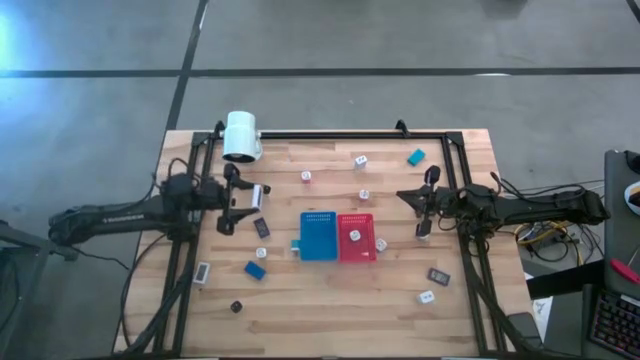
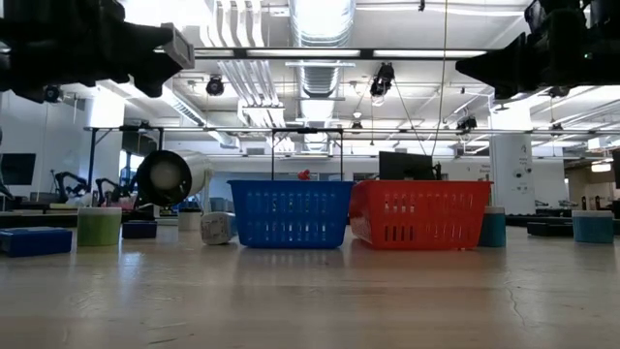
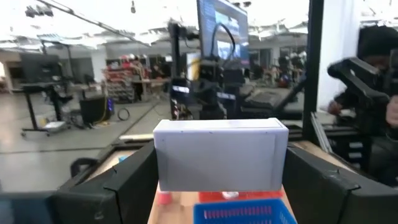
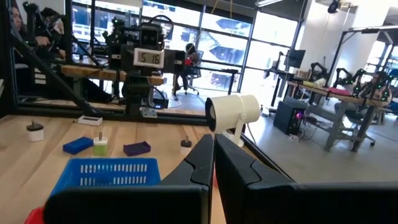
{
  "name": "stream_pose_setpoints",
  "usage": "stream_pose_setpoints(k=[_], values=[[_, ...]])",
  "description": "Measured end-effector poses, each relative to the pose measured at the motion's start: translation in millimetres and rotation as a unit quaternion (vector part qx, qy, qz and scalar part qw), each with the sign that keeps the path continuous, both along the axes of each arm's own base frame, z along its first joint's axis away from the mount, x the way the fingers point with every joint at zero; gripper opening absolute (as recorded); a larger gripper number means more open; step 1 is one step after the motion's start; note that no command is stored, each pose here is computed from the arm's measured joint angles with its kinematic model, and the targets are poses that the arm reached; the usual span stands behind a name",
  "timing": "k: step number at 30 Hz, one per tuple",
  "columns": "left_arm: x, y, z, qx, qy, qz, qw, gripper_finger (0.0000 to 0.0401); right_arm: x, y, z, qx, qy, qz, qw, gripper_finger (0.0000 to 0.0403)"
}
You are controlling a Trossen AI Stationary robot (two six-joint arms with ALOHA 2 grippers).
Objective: Sort adapters and digital timers
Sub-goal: Put the top white timer into the blue bin
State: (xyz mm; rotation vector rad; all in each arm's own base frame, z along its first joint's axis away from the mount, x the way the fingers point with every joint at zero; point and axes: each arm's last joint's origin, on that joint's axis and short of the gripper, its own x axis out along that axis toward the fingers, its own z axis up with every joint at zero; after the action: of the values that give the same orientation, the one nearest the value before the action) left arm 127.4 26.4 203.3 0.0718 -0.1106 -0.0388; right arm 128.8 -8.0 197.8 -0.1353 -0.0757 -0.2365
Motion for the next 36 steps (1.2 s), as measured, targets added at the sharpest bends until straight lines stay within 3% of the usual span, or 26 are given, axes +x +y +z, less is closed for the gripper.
stream_pose_setpoints(k=[12, 18, 23, 26, 30, 36], values=[[10.4, -9.3, -7.0, 0.030, -0.005, -0.067, 0.997, 0.0287, -0.1, -0.2, 0.0, -0.003, 0.001, -0.003, 1.000, 0.0008], [11.9, -3.5, -7.0, 0.003, -0.006, 0.027, 1.000, 0.0287, -0.1, -0.4, -0.1, 0.007, -0.001, -0.007, 1.000, 0.0008], [12.8, -2.5, -2.9, -0.004, -0.011, 0.042, 0.999, 0.0287, -0.2, -0.6, -0.1, 0.007, -0.001, -0.011, 1.000, 0.0008], [17.6, 0.7, 10.4, -0.040, -0.016, 0.074, 0.996, 0.0287, -0.2, -0.6, -0.1, 0.006, -0.001, -0.011, 1.000, 0.0008], [35.0, 2.3, 27.0, -0.068, 0.050, 0.073, 0.994, 0.0287, -0.1, -0.6, -0.2, 0.005, 0.000, -0.011, 1.000, 0.0008], [81.4, -3.1, 35.6, -0.067, 0.159, 0.060, 0.983, 0.0287, -0.2, -0.6, -0.2, 0.007, -0.001, -0.011, 1.000, 0.0008]])
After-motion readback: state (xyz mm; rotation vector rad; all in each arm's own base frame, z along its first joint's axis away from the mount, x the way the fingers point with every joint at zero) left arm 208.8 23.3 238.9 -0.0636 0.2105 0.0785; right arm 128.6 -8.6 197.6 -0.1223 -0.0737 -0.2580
